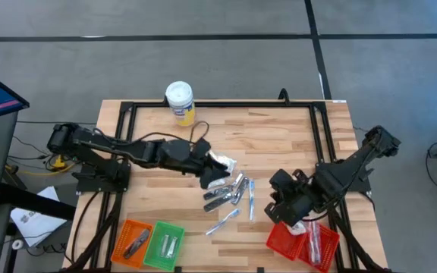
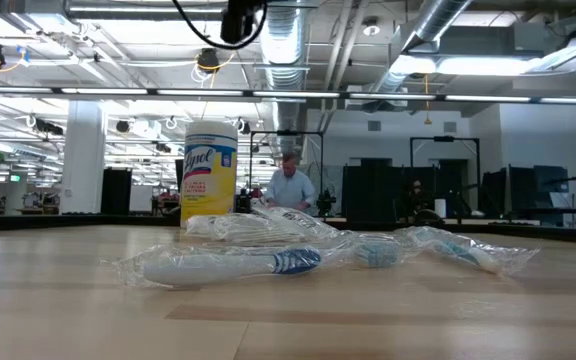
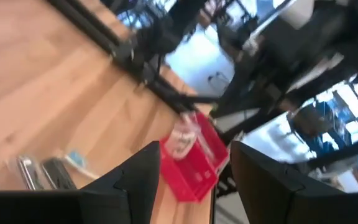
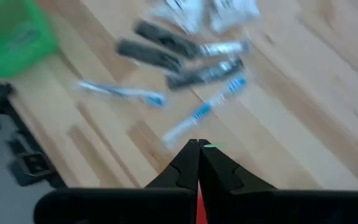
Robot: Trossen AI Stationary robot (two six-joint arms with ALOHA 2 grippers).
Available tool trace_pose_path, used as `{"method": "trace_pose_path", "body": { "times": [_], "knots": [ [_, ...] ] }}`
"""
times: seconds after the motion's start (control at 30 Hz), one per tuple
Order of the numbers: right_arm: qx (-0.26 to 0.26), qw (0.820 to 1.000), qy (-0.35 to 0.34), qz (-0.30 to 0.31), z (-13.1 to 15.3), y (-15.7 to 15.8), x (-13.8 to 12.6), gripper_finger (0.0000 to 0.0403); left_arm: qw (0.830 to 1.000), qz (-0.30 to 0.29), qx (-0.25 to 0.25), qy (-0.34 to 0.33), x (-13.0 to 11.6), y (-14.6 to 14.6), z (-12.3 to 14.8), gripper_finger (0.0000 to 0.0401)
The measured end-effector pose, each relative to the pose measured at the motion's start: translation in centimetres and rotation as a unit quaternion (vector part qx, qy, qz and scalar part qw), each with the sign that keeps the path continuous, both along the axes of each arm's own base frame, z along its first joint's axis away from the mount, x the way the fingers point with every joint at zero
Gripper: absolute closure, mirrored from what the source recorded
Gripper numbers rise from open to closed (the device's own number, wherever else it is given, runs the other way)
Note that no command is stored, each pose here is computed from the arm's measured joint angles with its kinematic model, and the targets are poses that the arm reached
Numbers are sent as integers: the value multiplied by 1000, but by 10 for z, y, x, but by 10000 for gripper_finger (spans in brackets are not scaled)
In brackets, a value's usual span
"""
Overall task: Pick & Place Travel size toiletries
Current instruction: Put the cotton pods into the left red basket
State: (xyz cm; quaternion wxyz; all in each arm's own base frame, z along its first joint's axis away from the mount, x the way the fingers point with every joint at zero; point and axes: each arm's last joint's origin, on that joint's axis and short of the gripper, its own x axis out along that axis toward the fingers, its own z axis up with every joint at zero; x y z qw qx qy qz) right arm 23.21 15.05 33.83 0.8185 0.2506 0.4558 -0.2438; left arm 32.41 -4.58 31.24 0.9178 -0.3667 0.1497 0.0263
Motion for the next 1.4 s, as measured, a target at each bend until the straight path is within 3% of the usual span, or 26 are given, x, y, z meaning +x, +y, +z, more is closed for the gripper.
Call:
{"method": "trace_pose_path", "body": {
  "times": [0.43,0.63,0.83,0.97,1.13,1.3,1.4],
  "knots": [
    [-26,989,-138,40,49,-31,-24,403,997,-2,-14,76,20,-12,-41,220],
    [-42,979,-164,114,63,-34,-37,403,986,34,-7,161,14,0,-56,257],
    [-55,965,-187,175,69,-34,-52,403,968,86,-43,232,6,17,-67,297],
    [-17,948,-241,206,48,-33,-63,403,962,114,-59,241,5,30,-68,306],
    [60,922,-344,168,21,-45,-75,403,956,150,-72,242,5,47,-69,300],
    [87,870,-453,175,29,-55,-84,403,934,188,-84,291,-4,68,-76,289],
    [75,855,-490,154,37,-61,-85,403,927,190,-119,301,-3,83,-81,274]
  ]
}}
